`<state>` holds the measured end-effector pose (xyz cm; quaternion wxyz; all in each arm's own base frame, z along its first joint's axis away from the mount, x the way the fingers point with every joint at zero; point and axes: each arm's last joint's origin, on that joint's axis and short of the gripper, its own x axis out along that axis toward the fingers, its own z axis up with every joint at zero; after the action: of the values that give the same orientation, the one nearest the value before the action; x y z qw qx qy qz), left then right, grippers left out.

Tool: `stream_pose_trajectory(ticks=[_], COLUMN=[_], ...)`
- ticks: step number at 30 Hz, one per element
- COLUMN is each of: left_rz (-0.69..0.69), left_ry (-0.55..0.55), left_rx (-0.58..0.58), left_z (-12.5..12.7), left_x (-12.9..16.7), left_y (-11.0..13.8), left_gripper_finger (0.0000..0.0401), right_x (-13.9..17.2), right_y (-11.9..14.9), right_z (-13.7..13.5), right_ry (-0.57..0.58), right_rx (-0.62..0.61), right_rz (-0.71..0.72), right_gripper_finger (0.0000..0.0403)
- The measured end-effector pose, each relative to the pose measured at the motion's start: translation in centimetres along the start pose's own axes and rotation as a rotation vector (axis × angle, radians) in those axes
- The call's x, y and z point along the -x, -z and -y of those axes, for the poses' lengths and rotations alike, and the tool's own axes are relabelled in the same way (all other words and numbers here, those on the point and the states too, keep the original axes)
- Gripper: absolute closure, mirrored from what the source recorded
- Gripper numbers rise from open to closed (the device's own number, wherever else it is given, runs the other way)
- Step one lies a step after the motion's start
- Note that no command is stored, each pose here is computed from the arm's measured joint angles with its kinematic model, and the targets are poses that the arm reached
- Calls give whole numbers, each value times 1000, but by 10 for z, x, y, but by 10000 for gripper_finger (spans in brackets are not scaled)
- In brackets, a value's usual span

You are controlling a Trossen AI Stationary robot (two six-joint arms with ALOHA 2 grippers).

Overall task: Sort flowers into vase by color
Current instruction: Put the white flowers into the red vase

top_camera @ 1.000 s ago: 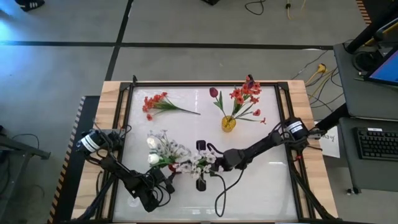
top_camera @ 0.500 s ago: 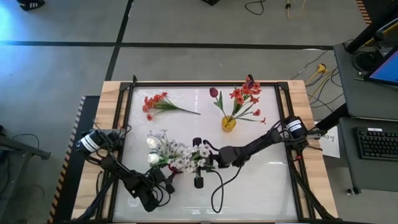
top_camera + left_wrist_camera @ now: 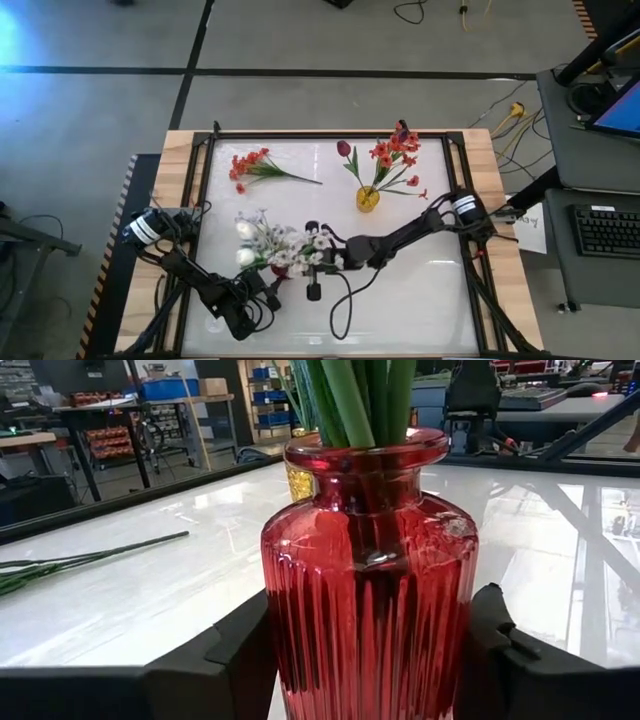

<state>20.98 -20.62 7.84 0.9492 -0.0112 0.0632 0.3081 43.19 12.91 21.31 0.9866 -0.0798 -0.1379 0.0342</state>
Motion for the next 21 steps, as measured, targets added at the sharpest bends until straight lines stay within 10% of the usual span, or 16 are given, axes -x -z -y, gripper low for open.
stream_pose_trajectory(ticks=[21], left_rz=[-2], left_ry=[3], left_rx=[-10], left_z=[-3], left_x=[1], left_y=[2], left_gripper_finger=[202], right_x=[-14], right_y=[19], right_z=[1], right_ry=[-31], right_rx=[-11], right_rz=[-283], right_gripper_finger=[385])
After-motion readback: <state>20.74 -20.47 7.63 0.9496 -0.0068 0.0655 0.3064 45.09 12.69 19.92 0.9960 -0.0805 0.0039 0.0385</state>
